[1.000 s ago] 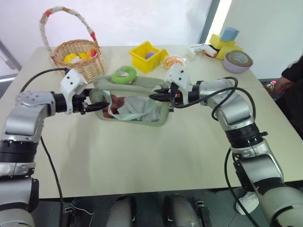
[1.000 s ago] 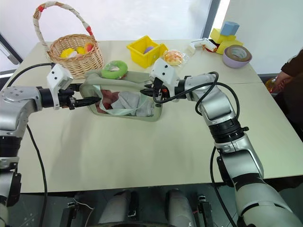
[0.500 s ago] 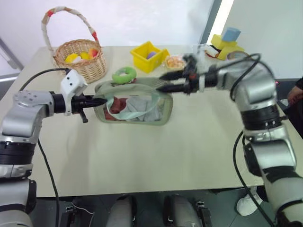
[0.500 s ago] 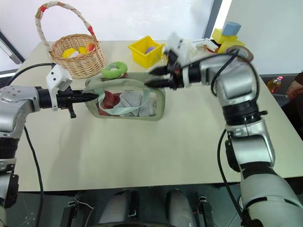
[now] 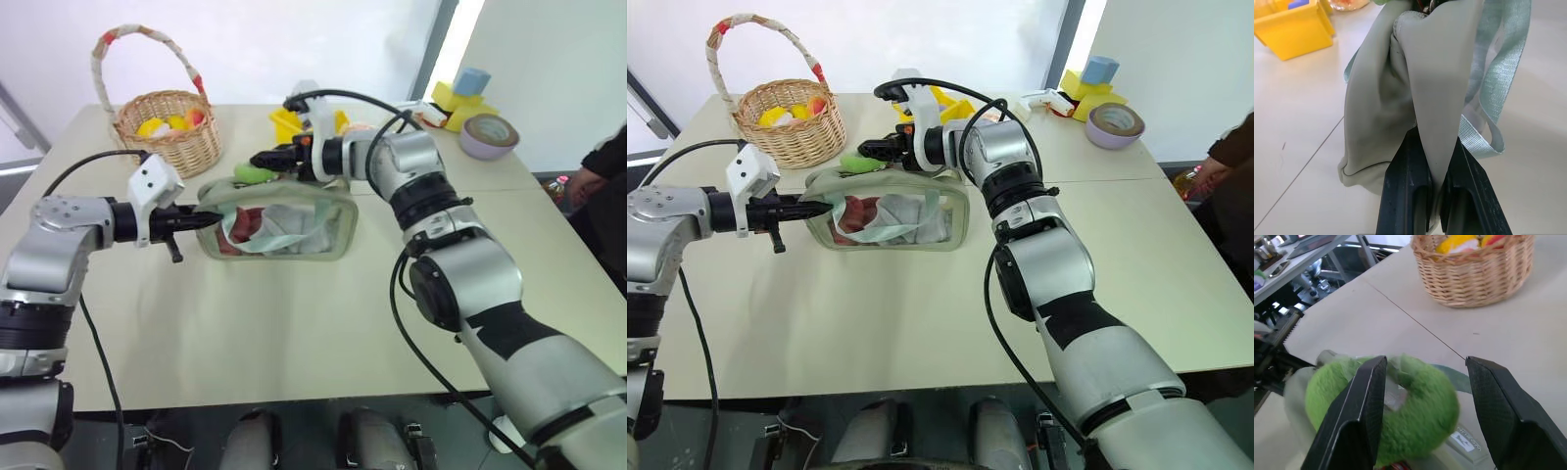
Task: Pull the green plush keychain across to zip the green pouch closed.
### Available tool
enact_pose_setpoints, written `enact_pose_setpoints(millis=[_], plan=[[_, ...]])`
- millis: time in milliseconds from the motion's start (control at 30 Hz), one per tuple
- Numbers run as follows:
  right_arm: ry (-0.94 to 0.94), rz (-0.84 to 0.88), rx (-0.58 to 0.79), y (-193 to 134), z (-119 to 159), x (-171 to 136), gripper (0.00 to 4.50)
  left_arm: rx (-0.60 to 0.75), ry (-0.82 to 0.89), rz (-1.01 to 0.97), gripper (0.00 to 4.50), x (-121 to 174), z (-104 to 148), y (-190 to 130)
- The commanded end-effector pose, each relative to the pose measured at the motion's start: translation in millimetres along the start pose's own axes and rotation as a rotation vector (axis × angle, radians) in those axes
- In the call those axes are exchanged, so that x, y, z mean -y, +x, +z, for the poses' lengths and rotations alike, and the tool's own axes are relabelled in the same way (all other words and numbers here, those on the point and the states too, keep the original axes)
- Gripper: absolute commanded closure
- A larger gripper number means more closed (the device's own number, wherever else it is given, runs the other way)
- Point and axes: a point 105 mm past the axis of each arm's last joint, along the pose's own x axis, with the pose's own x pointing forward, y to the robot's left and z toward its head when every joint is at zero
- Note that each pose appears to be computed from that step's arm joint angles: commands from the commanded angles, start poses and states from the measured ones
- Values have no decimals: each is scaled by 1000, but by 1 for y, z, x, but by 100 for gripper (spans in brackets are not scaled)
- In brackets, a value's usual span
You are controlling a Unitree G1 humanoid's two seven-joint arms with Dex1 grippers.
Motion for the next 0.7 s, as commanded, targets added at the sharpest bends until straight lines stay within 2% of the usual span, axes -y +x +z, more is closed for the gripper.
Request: enact_pose_setpoints(millis=[33, 200, 300, 400, 433, 567, 700], plan=[[-82, 26, -27, -8, 5, -3, 186, 34, 59, 33, 450, -4, 17, -10], [-50, 88, -46, -17, 5, -10, 186, 29, 61, 43, 450, -7, 16, -9], [-54, 59, -16, -20, 8, -6, 267, 32, 63, 47, 450, -8, 17, -8], [-20, 9, 65, -26, 21, 2, 421, 35, 63, 49, 450, -8, 18, -6], [6, -4, 99, -31, 27, 4, 442, 35, 64, 52, 450, -8, 17, -5], [95, -50, 207, -55, 42, 13, 442, 32, 60, 80, 450, -12, 13, -4], [67, -249, 275, -92, 50, 34, 442, 16, 46, 88, 450, -11, 7, -7]])
